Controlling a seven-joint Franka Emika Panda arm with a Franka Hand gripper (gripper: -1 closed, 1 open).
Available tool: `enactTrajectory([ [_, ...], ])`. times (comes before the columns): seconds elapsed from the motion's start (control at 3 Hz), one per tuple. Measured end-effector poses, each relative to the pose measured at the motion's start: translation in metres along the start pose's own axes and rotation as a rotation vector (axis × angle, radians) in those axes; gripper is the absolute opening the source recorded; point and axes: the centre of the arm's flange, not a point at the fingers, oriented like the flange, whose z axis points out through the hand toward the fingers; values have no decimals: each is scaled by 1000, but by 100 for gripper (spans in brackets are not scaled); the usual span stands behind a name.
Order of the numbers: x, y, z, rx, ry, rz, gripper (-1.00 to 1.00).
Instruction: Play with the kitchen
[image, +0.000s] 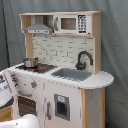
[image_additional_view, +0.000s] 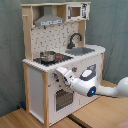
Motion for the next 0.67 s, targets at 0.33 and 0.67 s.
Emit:
enactTrajectory([
  [0.33,1,3,0,-6,3,-113,-100],
  [0.67,0,3,0,-7,3,-237,-100],
])
